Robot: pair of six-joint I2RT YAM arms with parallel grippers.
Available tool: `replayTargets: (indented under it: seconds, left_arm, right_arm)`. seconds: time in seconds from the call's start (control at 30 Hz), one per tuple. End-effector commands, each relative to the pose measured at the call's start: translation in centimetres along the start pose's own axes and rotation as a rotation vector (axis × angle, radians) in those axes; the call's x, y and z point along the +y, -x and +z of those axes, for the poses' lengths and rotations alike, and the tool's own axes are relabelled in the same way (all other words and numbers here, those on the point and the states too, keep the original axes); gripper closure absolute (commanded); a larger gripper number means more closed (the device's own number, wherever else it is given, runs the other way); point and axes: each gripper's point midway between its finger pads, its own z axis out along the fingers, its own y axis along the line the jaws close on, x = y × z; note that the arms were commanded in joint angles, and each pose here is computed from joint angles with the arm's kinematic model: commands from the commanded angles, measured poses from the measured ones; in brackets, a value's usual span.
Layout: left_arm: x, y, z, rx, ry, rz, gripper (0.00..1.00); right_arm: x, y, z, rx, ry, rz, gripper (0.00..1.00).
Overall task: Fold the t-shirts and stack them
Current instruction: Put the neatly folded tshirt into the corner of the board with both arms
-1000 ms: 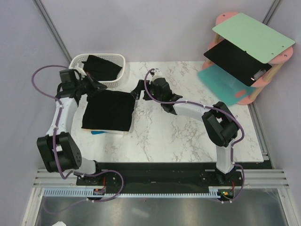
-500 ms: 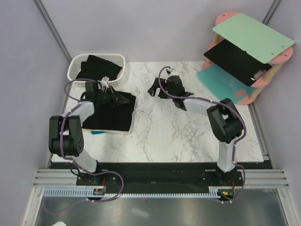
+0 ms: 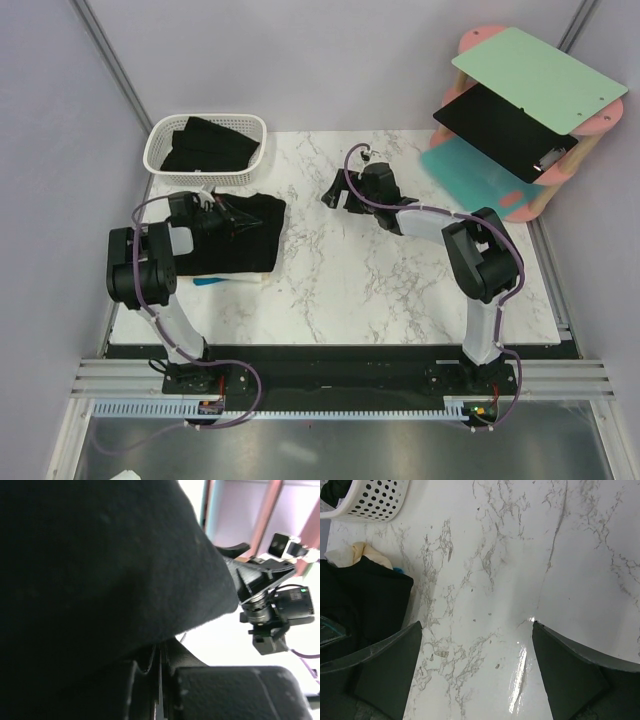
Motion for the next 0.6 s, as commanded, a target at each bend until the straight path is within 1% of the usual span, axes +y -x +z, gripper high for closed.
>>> replayTargets:
  seconds: [0.0,0.07,0.17,0.27,0.5,0.53,0.57]
  left_arm:
    - [1.2,2.6,-0.2,-0.042,-0.038,-0.041,0.98]
    - [1.6,2.5,0.3,-0.016,-0.051,-0.056,0.98]
    - [1.3,1.9,1.0,0.012,-0.062,-0.039,0.98]
    - [0.1,1.7,1.2,0.016,-0.074,-0.006,0.98]
    - [-6.1,1.9,0.9,0.009,-0.134,0.125,0.98]
    - [-7.2,2.6,0.9,0.000,-0.143,0.150,0.98]
    - [-7.4,2.6,1.1,0.008,-0.135,0.141,0.98]
  right_arm:
    - [0.3,-0.5,0.2,0.016,0.024,0.002,0.02]
    - [0.1,-0.8,0.4,0.024,0.022,0.003,0.02]
    - [-0.1,-1.3,0.6,0.038,0.021,0.008,0.02]
    - [-0.2,-1.5,0.6,0.045,0.023,0.005,0.02]
    - [-0.2,-1.6,0.6,0.049,0.024,-0.002,0.02]
    - [-0.2,-1.6,0.5,0.049,0.024,-0.001,0.02]
    - [-0.2,-1.7,0.6,0.051,0.024,0.000,0.02]
